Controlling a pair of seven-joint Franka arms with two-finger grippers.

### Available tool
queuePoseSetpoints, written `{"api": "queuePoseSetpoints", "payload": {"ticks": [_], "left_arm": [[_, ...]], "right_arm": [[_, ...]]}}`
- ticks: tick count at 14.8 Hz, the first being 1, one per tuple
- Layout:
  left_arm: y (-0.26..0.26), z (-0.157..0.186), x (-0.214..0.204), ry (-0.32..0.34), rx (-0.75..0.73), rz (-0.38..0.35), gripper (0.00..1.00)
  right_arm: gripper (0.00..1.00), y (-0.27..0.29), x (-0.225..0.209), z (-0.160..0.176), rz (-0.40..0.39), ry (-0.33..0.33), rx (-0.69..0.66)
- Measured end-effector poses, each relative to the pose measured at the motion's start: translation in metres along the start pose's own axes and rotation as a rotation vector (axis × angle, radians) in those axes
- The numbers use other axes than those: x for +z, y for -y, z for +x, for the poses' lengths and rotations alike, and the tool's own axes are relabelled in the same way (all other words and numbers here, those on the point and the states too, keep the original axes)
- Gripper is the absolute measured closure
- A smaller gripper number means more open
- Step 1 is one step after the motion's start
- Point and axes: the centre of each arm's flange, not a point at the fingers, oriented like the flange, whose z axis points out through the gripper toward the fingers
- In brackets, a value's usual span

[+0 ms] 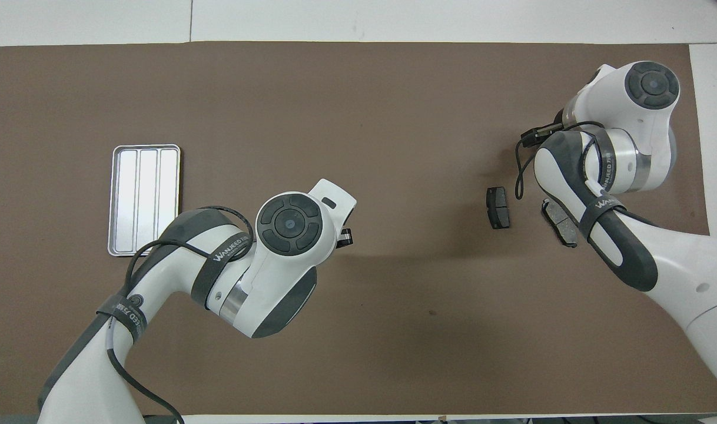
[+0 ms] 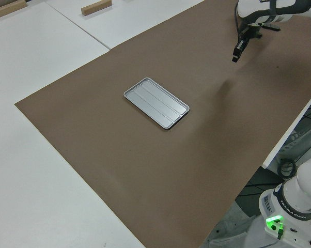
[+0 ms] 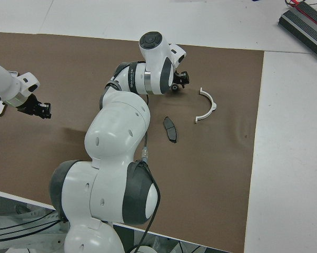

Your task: Place bearing gear from tray to pile

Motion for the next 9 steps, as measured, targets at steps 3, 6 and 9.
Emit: {"api": "queuePoseSetpoints", "payload": {"ticks": [3,6,9], "left_arm": [[-0.003,0.002,-0.001,-0.027,-0.004,-0.028,0.76],[-0.012,0.001,0.007,-0.061,-0.003,-0.067,0.76],[-0.02,0.0,0.032,-0.05,-0.003,-0.066,0.76]], "right_arm": [[0.0,0.002,-0.042,-0.004,0.003,0.024,-0.002],[0.0,0.01,-0.084,-0.013,0.01,0.058,0.009],[0.0,0.024,-0.113,-0.022,0.013,0.096,0.108]]}}
